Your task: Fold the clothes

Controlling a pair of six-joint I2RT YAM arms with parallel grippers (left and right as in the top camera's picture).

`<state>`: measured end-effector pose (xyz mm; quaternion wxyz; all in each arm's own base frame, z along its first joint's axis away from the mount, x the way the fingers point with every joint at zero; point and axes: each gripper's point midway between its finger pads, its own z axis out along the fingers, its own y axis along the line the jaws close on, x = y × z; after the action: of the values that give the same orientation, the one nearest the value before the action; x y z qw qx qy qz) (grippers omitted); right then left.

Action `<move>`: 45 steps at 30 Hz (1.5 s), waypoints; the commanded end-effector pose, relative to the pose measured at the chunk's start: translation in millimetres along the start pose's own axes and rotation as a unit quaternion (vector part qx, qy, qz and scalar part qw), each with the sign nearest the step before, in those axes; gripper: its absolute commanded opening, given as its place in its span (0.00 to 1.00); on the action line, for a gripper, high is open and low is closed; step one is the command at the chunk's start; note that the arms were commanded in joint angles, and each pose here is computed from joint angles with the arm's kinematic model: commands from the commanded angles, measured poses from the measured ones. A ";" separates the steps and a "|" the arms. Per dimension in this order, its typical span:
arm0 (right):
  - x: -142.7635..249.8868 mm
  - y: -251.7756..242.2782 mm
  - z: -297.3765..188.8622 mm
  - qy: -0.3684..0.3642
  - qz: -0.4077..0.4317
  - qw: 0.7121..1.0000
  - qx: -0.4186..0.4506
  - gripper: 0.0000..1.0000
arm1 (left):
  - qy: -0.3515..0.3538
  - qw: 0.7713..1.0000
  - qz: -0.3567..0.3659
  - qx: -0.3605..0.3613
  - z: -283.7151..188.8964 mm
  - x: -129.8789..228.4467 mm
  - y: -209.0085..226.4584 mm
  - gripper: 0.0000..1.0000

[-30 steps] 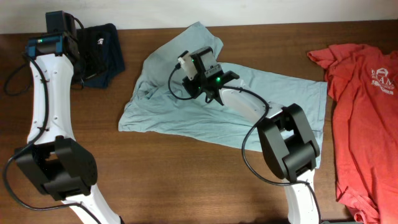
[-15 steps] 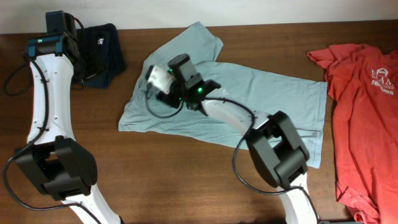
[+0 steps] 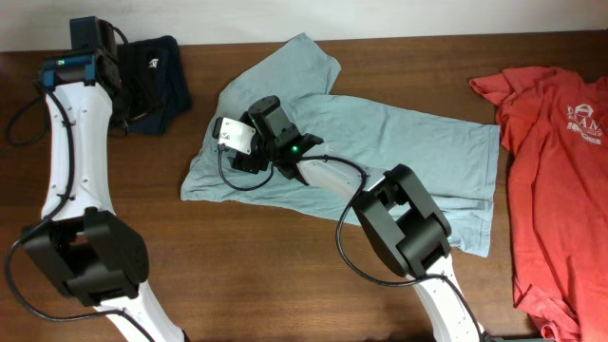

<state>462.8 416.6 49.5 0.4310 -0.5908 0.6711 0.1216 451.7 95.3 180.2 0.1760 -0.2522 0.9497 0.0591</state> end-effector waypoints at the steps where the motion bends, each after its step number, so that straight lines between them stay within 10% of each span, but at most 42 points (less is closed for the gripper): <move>1: 9.4 1.7 11.1 0.000 0.000 1.000 -0.004 0.80 | -0.009 1.000 -0.002 0.006 -7.1 -3.3 -1.7 0.99; 8: 7.2 -1.9 16.4 -0.015 -0.005 1.000 0.008 0.66 | -0.009 1.000 -0.002 0.006 -7.1 -3.3 -1.7 0.99; 15: 2.4 -7.2 15.9 -0.024 -0.008 1.000 0.018 0.07 | -0.009 1.000 -0.002 0.006 -7.1 -3.2 -1.6 0.99; 36: 16.5 -89.1 -4.9 -0.030 0.036 0.987 0.154 0.04 | -0.009 1.000 -0.002 0.006 -7.1 -3.3 -1.7 0.99; 37: 19.4 -96.9 -8.0 -0.034 0.050 0.985 0.162 0.08 | -0.009 1.000 -0.002 0.006 -7.1 -3.2 -1.6 0.99; 39: 23.2 -110.6 -14.1 -0.044 0.077 0.980 0.176 0.62 | -0.009 1.000 -0.002 0.006 -7.1 -3.3 -1.7 0.99; 41: 27.6 -123.3 -20.1 -0.054 0.104 0.975 0.189 0.95 | -0.009 1.000 -0.002 0.006 -7.1 -3.3 -1.7 0.99; 45: 39.4 -139.2 -28.4 -0.057 0.146 0.967 0.201 0.99 | -0.009 1.000 -0.002 0.006 -7.1 -3.3 -1.7 0.99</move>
<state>568.8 340.9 80.4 0.5519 -0.4271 0.7138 0.0591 451.8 95.3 180.3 0.1762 -0.2522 0.9497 0.0591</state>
